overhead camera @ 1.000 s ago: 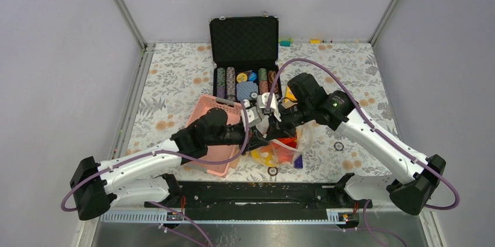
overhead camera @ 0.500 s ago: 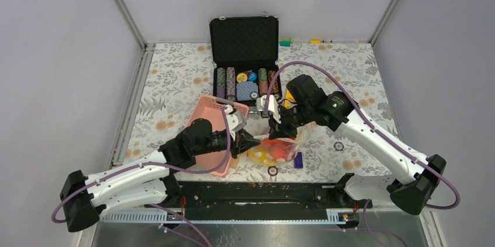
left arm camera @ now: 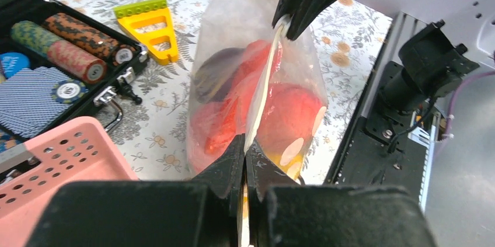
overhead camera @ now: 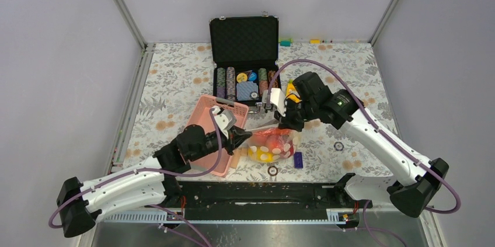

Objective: Place the food in the zip-top bag and seal the zipper
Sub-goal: Zip the zipper food storage bag at the center of the board.

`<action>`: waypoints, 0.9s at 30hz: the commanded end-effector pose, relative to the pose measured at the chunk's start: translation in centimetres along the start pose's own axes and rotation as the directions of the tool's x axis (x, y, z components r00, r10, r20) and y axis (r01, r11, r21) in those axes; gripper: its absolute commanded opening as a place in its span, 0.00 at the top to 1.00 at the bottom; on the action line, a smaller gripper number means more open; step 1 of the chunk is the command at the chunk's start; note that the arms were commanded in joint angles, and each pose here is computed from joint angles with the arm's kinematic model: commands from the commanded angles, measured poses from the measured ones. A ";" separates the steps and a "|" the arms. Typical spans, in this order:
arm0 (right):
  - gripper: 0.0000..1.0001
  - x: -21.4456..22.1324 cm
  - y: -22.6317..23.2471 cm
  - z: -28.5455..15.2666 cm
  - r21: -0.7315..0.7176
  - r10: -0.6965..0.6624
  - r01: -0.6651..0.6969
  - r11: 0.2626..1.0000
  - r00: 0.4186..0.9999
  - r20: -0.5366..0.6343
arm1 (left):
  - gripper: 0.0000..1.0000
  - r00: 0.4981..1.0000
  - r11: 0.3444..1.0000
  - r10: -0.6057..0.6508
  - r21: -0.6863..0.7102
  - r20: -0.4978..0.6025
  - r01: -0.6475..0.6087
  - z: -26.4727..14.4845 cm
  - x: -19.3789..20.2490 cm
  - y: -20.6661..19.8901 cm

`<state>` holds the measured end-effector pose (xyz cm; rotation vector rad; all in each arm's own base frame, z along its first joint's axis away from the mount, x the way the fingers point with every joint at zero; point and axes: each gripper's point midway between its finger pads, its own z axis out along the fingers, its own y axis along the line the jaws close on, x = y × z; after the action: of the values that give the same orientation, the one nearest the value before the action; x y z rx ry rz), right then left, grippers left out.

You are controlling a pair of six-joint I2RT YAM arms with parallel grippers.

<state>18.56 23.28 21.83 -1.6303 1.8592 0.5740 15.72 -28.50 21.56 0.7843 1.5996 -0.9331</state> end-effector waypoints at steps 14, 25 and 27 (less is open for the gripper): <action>1.00 5.6 -5.5 -7.5 0.380 0.179 -0.082 0.921 0.958 -0.226 | 1.00 0.988 0.971 0.088 -0.234 0.129 -0.056 -1.6 -2.5 4.3; 1.00 8.4 -8.6 -11.2 0.554 0.299 -0.064 0.830 0.890 -0.346 | 1.00 0.986 0.964 0.103 -0.259 0.128 -0.067 -1.8 -2.1 4.9; 1.00 9.1 -9.1 -11.8 0.580 0.324 -0.055 0.812 0.871 -0.370 | 1.00 0.986 0.961 0.105 -0.267 0.127 -0.068 -1.8 -2.0 5.2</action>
<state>23.57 14.31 23.58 -1.3600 2.1415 0.0949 18.09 -26.22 22.22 0.6658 1.5347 -0.7763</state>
